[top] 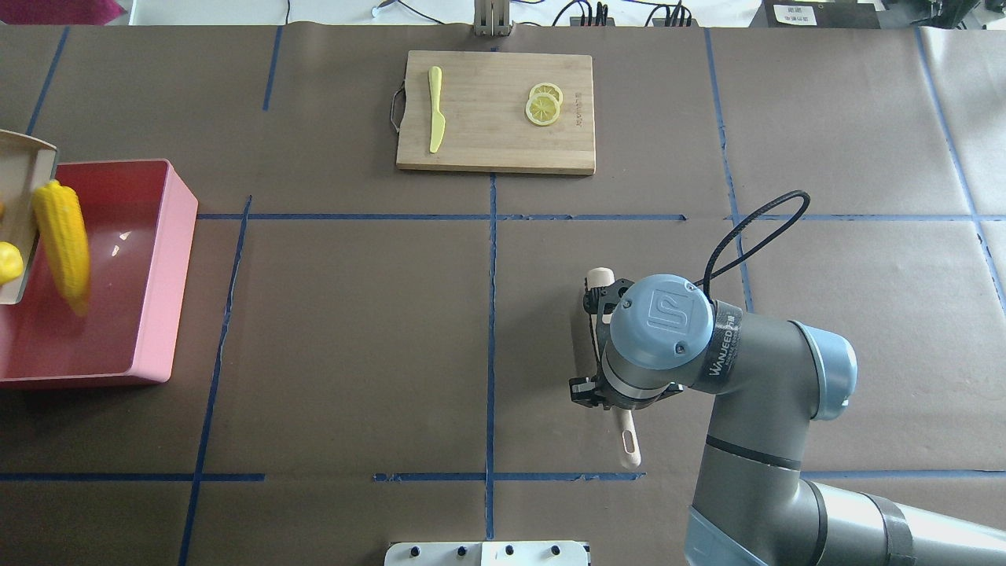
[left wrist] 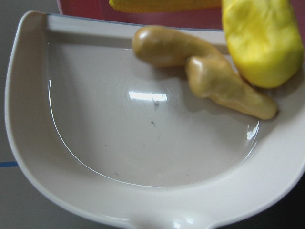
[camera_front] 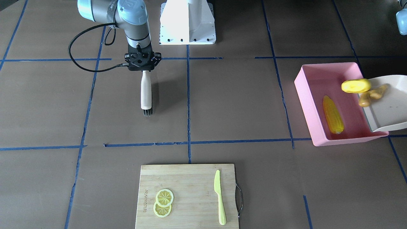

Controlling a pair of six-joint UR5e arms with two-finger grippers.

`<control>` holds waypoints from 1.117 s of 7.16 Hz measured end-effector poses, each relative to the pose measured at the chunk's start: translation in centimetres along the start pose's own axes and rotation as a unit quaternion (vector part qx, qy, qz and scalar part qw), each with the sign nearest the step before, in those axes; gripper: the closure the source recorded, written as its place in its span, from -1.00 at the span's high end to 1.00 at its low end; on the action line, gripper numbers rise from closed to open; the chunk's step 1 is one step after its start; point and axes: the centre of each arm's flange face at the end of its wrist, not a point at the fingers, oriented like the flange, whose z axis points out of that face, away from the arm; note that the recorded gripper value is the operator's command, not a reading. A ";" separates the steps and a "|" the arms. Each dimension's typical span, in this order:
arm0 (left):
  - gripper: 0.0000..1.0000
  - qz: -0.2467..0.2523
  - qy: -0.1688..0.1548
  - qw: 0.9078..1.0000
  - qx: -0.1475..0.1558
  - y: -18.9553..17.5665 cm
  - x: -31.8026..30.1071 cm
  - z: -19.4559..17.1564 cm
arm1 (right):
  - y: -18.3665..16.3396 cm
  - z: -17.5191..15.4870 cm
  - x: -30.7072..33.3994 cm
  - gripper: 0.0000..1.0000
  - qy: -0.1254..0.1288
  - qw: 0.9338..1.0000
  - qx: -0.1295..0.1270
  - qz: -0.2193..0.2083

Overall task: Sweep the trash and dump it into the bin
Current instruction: 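Tilt the dustpan with the left gripper to dump vegetables into the bin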

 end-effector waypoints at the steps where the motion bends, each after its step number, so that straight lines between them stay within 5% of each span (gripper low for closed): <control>1: -0.98 0.011 0.001 1.000 -0.009 -0.2 -0.6 -0.5 | 0.1 0.1 0.0 -1.00 0.001 1.000 0.000 0.000; 6: -0.97 0.021 0.000 1.000 -0.011 -0.4 -1.2 -1.0 | 0.1 0.1 -0.1 -1.00 0.001 1.000 0.000 -0.001; 8: -0.97 0.011 0.003 1.000 0.010 -0.8 -1.3 -0.9 | 0.1 0.1 -0.1 -1.00 0.000 1.000 0.000 -0.001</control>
